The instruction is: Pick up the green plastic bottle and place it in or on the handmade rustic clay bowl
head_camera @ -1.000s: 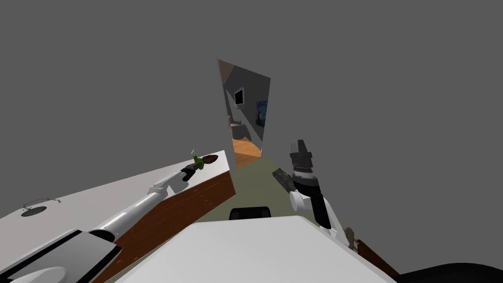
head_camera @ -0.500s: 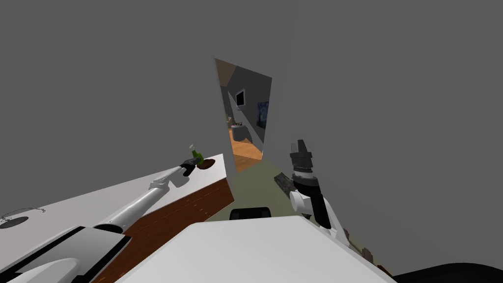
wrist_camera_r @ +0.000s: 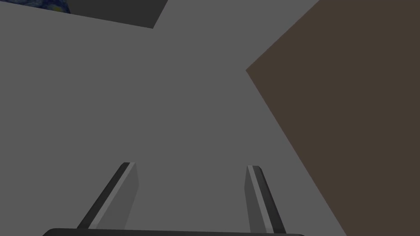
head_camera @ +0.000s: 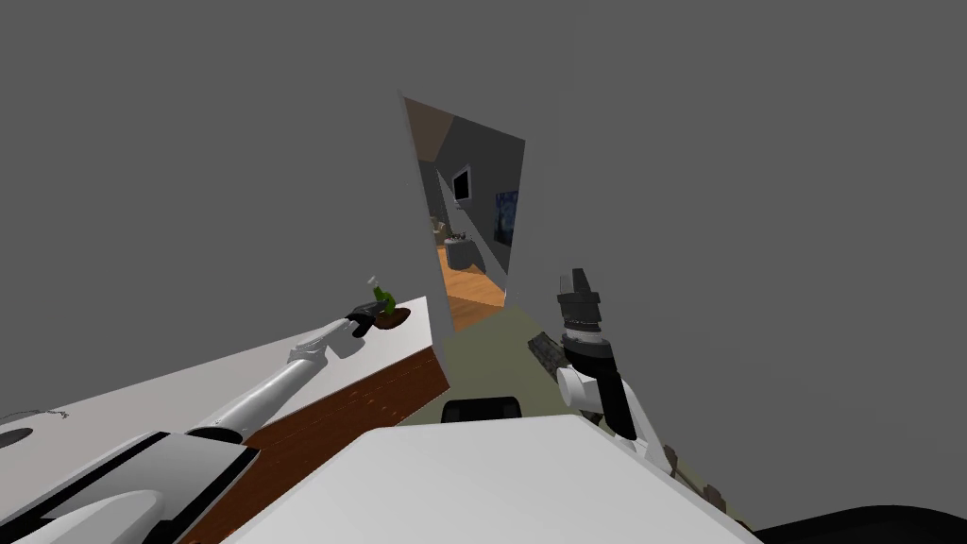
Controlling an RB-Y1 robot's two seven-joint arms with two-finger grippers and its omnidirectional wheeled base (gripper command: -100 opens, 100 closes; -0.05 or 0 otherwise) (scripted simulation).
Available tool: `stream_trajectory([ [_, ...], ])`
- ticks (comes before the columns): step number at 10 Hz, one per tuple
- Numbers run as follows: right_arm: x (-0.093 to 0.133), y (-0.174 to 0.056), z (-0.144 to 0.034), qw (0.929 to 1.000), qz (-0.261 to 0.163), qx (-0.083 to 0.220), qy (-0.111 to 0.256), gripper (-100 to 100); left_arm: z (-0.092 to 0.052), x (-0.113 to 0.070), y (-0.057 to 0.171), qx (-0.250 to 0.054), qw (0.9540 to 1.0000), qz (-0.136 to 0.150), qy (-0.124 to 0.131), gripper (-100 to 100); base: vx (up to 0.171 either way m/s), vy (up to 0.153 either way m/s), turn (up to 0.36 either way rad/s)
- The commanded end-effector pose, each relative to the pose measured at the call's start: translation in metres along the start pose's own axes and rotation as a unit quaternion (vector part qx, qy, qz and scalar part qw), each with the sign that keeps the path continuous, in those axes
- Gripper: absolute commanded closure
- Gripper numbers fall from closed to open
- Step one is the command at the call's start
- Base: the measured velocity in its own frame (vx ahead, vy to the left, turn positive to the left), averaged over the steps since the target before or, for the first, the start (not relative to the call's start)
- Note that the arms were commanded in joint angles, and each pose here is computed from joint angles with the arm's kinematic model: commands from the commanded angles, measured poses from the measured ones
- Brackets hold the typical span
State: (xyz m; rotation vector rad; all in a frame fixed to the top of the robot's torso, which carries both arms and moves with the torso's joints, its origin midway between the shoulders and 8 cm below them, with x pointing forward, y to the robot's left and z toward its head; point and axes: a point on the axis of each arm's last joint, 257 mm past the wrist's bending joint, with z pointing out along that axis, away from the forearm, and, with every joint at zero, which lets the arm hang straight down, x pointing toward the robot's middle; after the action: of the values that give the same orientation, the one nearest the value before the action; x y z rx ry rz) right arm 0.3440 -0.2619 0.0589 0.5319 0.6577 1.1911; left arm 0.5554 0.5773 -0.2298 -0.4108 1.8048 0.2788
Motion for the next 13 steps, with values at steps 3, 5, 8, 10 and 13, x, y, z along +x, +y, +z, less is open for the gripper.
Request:
stream_trajectory([
  [3,0.0,0.0,0.0,1.0,0.0,0.0,0.0,0,0.0,0.0,0.0,0.0,1.0,0.0,0.0,0,0.0,0.0,0.0],
  [5,0.0,0.0,0.0,1.0,0.0,0.0,0.0,0,0.0,-0.016,0.015,-0.006,1.0,-0.002,0.0,-100,-0.015,-0.026,-0.077],
  [8,0.0,0.0,0.0,1.0,0.0,0.0,0.0,0,-0.001,-0.032,0.03,-0.014,0.9999,-0.003,0.001,-100,-0.02,-0.024,-0.047],
  [10,0.0,0.0,0.0,1.0,0.0,0.0,0.0,0,-0.002,-0.043,0.04,-0.019,0.9998,-0.005,0.001,-100,-0.015,-0.021,-0.056],
  [13,0.0,0.0,0.0,1.0,0.0,0.0,0.0,0,-0.003,-0.05,0.047,-0.023,0.9997,-0.005,0.002,-100,-0.012,-0.016,-0.034],
])
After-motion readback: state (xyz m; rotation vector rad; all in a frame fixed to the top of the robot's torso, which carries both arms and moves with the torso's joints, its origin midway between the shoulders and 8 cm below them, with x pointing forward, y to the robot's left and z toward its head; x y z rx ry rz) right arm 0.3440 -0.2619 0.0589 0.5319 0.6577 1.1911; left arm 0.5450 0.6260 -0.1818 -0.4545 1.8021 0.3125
